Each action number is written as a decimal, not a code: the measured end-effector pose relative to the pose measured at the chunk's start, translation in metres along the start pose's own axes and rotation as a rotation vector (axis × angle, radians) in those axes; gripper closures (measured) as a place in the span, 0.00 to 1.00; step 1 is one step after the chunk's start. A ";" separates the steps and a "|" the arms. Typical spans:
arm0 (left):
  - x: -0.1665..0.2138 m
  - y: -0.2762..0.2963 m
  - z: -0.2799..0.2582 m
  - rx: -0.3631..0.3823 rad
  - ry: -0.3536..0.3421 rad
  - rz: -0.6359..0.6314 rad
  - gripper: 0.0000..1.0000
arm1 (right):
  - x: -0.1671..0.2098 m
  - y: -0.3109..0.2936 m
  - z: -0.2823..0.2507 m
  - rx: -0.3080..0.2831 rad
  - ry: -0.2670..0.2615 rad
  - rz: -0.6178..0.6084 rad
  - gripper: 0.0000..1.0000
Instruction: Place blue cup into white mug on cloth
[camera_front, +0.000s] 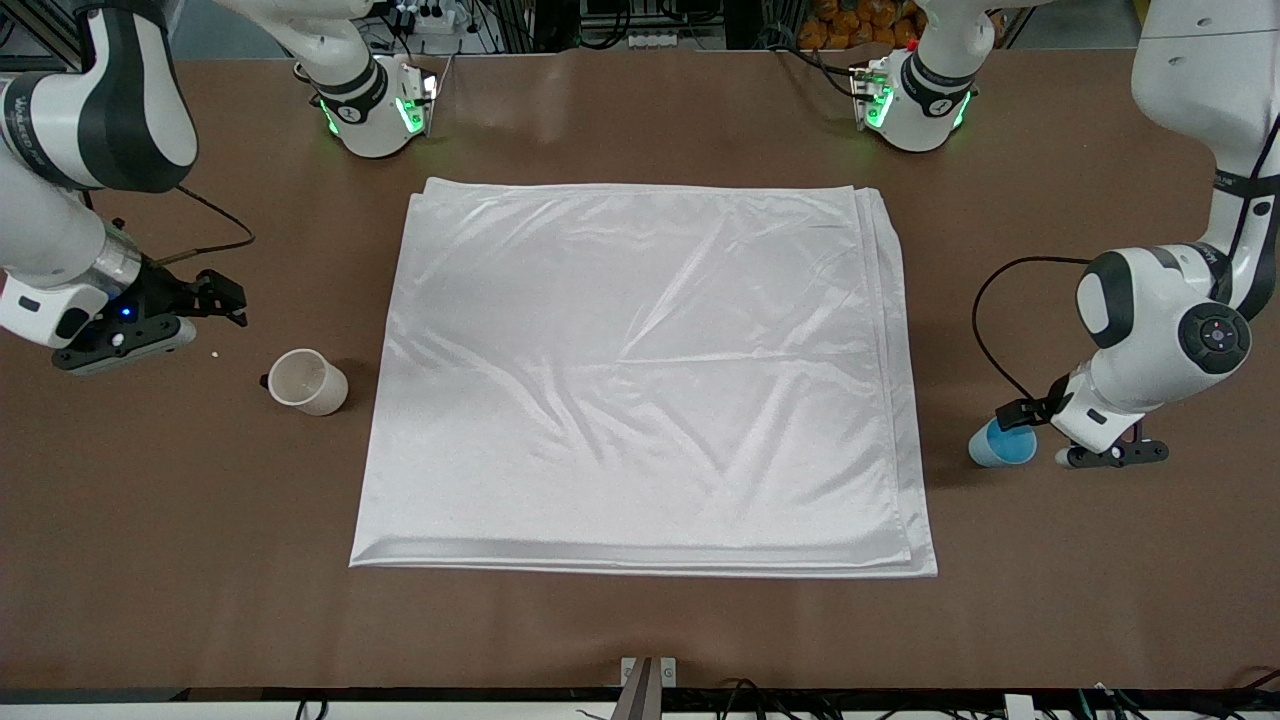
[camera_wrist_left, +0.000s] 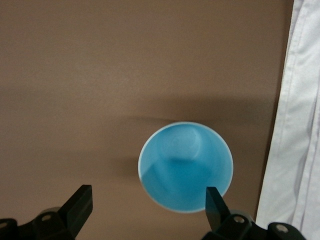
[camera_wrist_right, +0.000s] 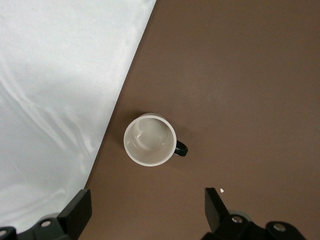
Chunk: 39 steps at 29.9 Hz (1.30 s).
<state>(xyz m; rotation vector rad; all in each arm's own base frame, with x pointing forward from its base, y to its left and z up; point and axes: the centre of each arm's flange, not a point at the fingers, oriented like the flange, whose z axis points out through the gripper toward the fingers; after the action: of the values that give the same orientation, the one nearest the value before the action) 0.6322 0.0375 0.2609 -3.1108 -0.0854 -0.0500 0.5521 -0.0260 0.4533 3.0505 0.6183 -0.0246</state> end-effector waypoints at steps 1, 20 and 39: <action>0.000 0.001 0.003 0.000 0.003 0.001 0.00 | -0.002 0.001 0.005 0.003 -0.006 -0.026 0.00; 0.005 -0.001 0.032 -0.002 0.026 -0.002 0.02 | -0.003 0.052 0.101 0.044 -0.027 -0.374 0.00; 0.005 0.006 0.038 -0.004 0.025 0.009 0.86 | 0.011 0.061 0.174 0.044 0.004 -0.825 0.00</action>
<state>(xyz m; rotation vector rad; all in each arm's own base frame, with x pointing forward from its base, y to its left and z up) 0.6391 0.0326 0.2229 -3.1139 -0.0705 -0.0896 0.5841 -0.0830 0.2812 2.5889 1.8178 -0.0481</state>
